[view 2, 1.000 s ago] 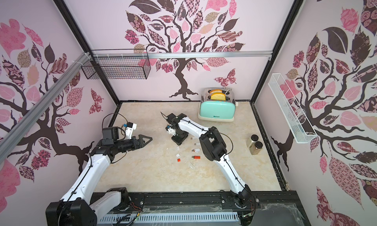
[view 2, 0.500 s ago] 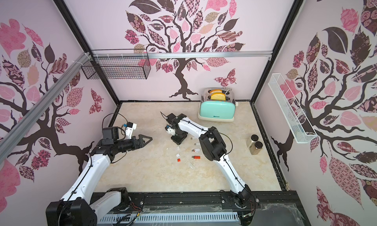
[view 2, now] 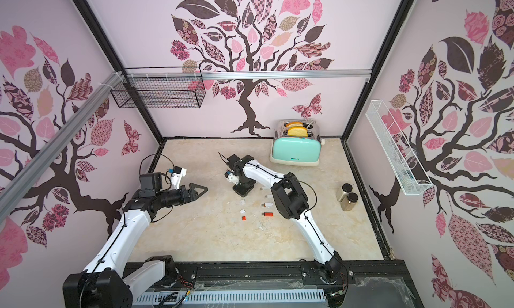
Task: Close the usb drive cover
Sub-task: Pick up the cover from the center of the board.
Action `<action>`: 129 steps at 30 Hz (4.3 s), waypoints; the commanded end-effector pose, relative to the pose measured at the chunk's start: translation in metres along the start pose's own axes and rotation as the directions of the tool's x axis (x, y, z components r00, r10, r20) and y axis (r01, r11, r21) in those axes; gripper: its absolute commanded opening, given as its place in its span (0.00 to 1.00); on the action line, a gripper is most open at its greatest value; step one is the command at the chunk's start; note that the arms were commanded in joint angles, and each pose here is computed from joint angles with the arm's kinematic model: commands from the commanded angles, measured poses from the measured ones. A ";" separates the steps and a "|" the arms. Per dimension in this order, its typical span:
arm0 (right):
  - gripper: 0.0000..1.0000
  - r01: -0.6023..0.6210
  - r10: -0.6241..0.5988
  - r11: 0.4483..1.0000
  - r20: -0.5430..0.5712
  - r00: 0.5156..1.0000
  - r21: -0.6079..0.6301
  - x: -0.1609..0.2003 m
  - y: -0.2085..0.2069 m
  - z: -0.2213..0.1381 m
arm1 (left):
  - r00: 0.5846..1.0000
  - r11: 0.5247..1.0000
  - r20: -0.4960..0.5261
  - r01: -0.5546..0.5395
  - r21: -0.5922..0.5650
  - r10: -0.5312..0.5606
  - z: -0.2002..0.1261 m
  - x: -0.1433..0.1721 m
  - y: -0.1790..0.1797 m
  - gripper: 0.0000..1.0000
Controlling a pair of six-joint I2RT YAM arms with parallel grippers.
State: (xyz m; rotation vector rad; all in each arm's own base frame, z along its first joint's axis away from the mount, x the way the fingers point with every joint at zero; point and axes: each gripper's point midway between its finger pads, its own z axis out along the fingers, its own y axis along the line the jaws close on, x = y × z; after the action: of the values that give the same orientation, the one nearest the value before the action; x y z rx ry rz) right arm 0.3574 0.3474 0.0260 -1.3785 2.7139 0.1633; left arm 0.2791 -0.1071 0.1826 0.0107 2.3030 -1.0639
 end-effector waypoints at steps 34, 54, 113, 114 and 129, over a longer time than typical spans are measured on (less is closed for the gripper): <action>0.29 -0.006 0.005 1.000 -0.045 0.999 -0.009 0.004 0.006 0.032 | 0.999 0.999 0.025 -0.040 0.014 0.040 -0.006 -0.004 -0.008 0.95; 0.20 0.009 -0.009 1.000 -0.035 0.999 0.005 0.007 0.007 0.015 | 0.999 0.999 0.027 -0.038 0.018 0.037 -0.006 -0.004 -0.008 0.95; 0.09 0.434 -0.209 0.901 0.862 0.463 -0.015 -0.032 0.131 -0.172 | 0.962 0.957 -0.260 0.154 0.245 -0.088 0.045 0.017 -0.047 0.50; 0.09 0.444 -0.211 0.896 0.869 0.447 -0.011 -0.031 0.133 -0.173 | 0.962 0.956 -0.259 0.155 0.248 -0.089 0.046 0.017 -0.047 0.50; 0.09 0.459 -0.197 0.888 0.877 0.438 -0.030 -0.039 0.141 -0.173 | 0.950 0.946 -0.303 0.166 0.279 -0.077 0.049 0.026 -0.056 0.30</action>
State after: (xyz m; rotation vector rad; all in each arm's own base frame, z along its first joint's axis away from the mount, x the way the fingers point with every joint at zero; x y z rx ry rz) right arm 0.2621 0.4240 0.1869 -1.3410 1.6422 0.9032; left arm 0.2710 -0.1786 0.1767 0.0993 2.4128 -1.5357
